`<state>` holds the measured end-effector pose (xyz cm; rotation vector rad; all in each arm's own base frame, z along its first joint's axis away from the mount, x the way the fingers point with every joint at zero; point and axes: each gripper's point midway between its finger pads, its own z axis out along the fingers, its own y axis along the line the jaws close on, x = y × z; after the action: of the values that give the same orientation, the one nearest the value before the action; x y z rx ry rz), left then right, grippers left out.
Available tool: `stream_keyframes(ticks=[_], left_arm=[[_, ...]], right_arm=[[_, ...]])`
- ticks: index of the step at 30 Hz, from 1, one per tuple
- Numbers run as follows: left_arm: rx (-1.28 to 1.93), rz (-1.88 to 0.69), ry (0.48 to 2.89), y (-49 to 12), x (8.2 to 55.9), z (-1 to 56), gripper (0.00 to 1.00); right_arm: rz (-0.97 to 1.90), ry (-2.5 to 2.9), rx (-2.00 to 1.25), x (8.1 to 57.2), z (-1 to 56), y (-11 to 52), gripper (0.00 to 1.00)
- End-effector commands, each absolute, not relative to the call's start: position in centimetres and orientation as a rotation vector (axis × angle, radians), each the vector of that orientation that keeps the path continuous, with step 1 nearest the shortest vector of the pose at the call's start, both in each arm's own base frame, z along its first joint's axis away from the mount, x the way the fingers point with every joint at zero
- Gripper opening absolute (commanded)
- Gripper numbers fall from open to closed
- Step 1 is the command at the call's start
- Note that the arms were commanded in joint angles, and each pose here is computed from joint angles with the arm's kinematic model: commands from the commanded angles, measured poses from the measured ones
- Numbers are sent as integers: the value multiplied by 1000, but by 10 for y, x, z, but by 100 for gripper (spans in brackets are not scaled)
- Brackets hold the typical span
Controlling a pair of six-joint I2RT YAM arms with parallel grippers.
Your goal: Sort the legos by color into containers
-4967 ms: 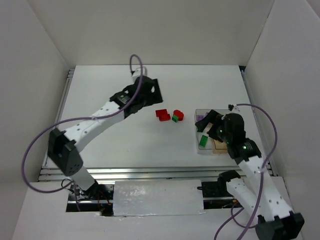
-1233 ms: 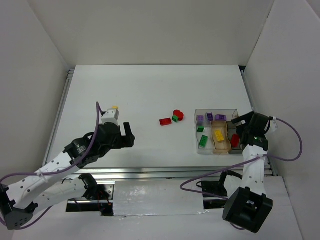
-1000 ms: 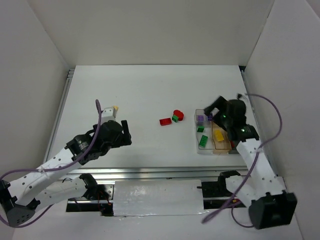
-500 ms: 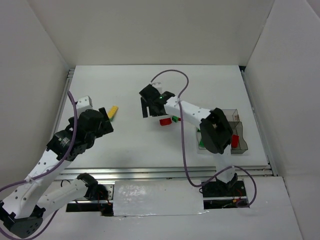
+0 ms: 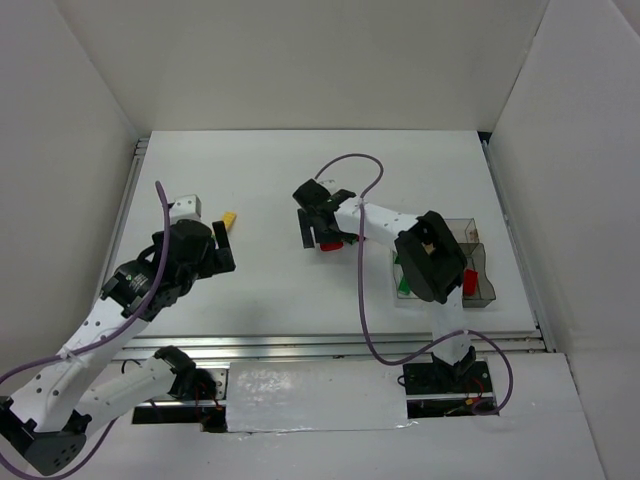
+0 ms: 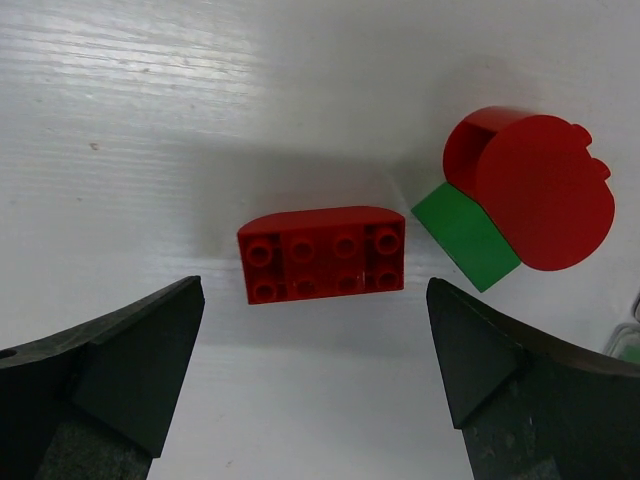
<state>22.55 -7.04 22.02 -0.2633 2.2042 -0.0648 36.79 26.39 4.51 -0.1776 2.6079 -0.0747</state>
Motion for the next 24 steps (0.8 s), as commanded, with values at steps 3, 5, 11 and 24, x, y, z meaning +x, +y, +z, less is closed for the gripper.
stream_keyframes(ticks=[3, 5, 11, 24], left_arm=[[-234, -108, 2177, -75, 228, 225, 100], [-234, -111, 2177, -76, 228, 226, 100], [-223, -115, 2181, -77, 229, 225, 99], [-210, -125, 2180, -79, 229, 226, 99]], right_arm=[[16, 2596, -170, 374, 50, 263, 100], [28, 2602, -175, 374, 49, 265, 100], [89, 2634, -216, 376, 41, 279, 96], [92, 2648, -239, 382, 45, 288, 59]])
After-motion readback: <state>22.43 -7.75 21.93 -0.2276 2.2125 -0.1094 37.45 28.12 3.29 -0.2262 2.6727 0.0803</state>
